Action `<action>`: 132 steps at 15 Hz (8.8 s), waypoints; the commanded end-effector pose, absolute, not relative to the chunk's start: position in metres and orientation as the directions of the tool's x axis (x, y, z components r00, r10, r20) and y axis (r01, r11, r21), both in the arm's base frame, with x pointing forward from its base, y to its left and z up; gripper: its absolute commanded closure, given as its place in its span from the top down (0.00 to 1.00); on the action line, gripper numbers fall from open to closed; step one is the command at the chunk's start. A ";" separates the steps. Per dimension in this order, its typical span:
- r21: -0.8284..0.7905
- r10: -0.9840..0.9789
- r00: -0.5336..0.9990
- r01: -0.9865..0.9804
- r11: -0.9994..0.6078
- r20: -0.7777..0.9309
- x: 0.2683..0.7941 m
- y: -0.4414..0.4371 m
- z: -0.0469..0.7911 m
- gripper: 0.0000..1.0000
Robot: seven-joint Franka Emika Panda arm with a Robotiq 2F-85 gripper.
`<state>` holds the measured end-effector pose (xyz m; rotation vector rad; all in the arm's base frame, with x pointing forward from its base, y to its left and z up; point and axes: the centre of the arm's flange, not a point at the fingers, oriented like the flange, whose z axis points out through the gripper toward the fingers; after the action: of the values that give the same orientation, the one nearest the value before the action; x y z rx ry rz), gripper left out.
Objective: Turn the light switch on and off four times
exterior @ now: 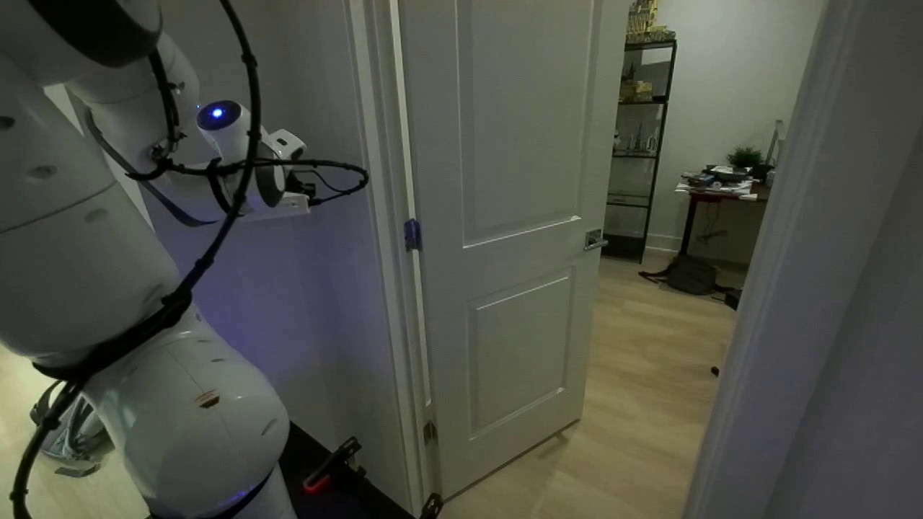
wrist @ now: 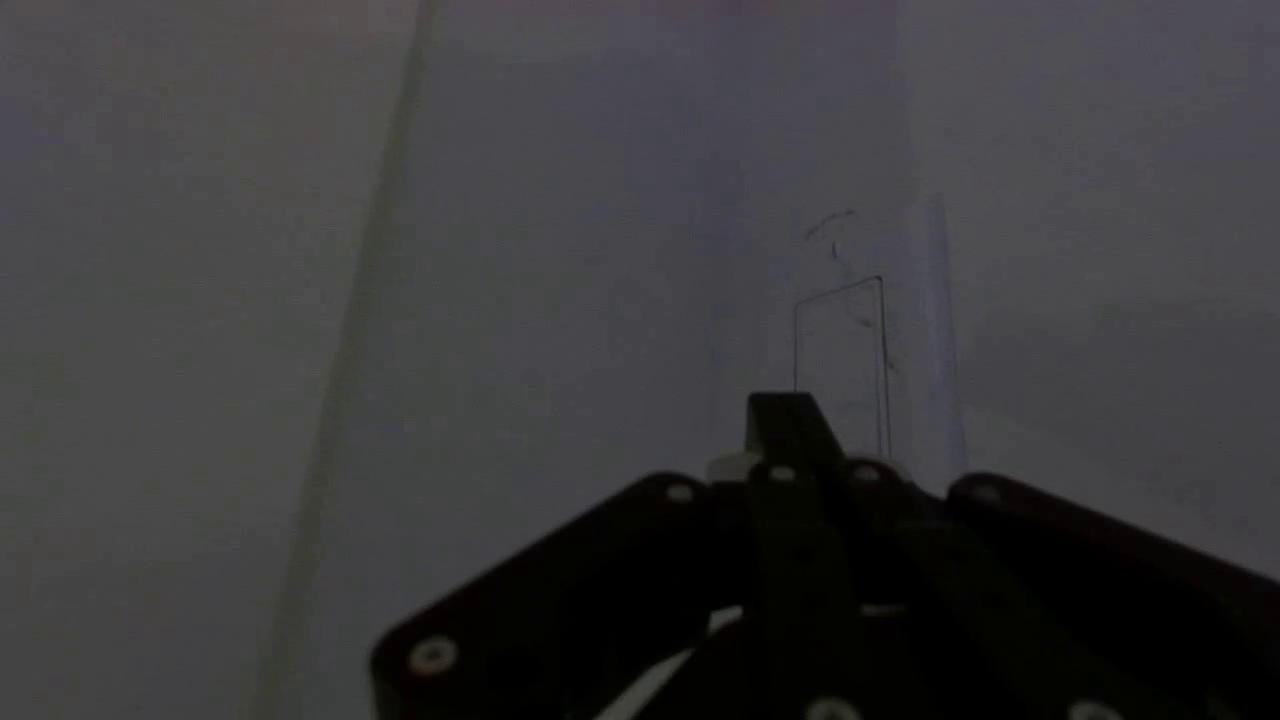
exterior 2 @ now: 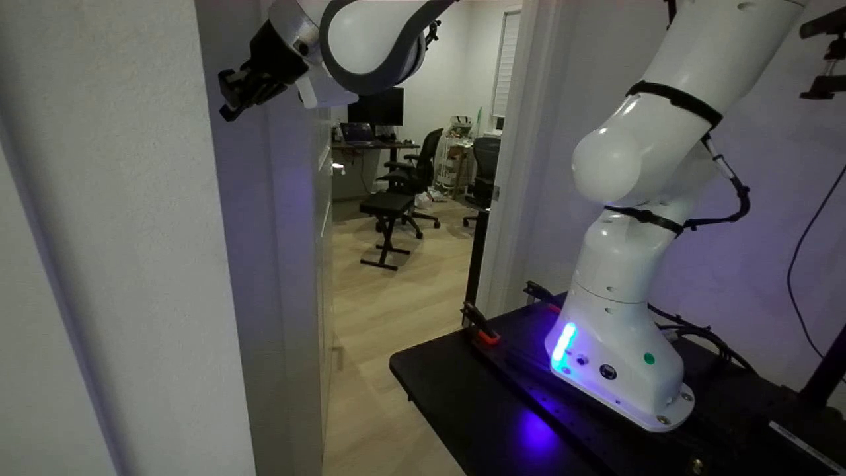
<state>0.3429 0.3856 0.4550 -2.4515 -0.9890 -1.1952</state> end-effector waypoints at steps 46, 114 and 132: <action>0.191 0.628 0.565 0.643 -0.742 0.535 0.413 0.427 0.408 0.00; -0.090 0.577 0.601 0.732 -0.676 0.553 0.254 0.145 0.564 0.00; -0.054 0.597 0.541 0.766 -0.641 0.593 0.314 0.257 0.493 0.00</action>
<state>0.2911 0.2328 0.5070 -2.4839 -1.1296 -0.7905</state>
